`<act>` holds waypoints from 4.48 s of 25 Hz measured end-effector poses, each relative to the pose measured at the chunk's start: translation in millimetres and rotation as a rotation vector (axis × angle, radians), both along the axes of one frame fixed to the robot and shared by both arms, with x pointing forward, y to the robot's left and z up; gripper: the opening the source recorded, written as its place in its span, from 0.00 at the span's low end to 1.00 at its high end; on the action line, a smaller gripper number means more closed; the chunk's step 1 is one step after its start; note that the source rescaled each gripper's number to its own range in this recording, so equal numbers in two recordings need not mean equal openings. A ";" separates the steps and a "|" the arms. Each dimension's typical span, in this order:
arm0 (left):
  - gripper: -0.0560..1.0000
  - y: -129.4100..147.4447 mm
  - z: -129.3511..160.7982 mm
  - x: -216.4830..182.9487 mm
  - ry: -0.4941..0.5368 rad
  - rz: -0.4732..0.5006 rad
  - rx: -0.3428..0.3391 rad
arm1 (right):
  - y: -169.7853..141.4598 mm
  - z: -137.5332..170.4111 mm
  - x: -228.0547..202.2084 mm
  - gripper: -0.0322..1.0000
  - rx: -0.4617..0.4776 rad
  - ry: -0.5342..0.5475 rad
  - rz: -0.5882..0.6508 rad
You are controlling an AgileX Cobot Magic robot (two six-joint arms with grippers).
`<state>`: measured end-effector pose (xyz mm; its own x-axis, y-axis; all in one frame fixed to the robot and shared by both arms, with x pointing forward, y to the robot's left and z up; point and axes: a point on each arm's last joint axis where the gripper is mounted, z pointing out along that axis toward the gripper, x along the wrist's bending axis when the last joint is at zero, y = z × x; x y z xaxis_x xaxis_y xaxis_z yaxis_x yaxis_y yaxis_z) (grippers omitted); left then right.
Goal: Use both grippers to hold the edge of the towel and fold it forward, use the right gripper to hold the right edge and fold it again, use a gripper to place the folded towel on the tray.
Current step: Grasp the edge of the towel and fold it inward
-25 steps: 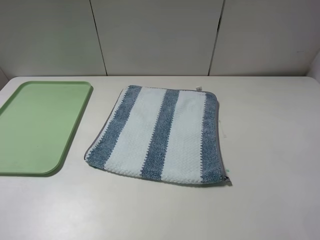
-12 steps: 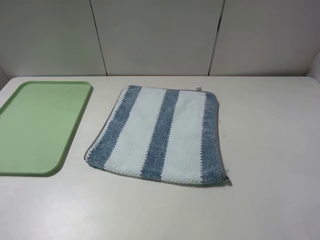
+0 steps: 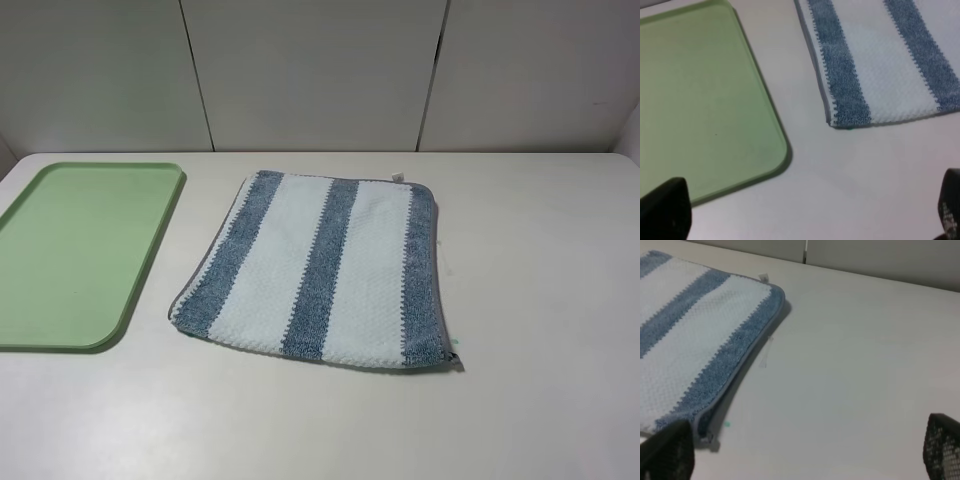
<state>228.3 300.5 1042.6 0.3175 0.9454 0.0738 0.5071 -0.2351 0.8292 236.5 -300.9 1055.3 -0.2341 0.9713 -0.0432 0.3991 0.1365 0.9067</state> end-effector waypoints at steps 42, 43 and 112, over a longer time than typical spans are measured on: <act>0.97 -41.0 31.8 111.3 0.104 -0.644 0.903 | 76.4 2.7 112.6 1.00 -0.555 0.346 0.714; 0.97 -42.1 31.6 113.2 0.098 -0.650 0.915 | 77.4 1.1 114.7 1.00 -0.568 0.349 0.722; 0.95 -155.1 -153.4 232.2 0.207 -1.314 1.235 | 109.7 -92.0 193.1 1.00 -0.940 0.537 0.899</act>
<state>460.5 145.4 889.2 0.8241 -0.4622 0.3276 -0.4344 -0.8867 -0.1583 429.6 -191.2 963.3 -0.9460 0.1418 -0.2915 0.1164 0.9879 0.1026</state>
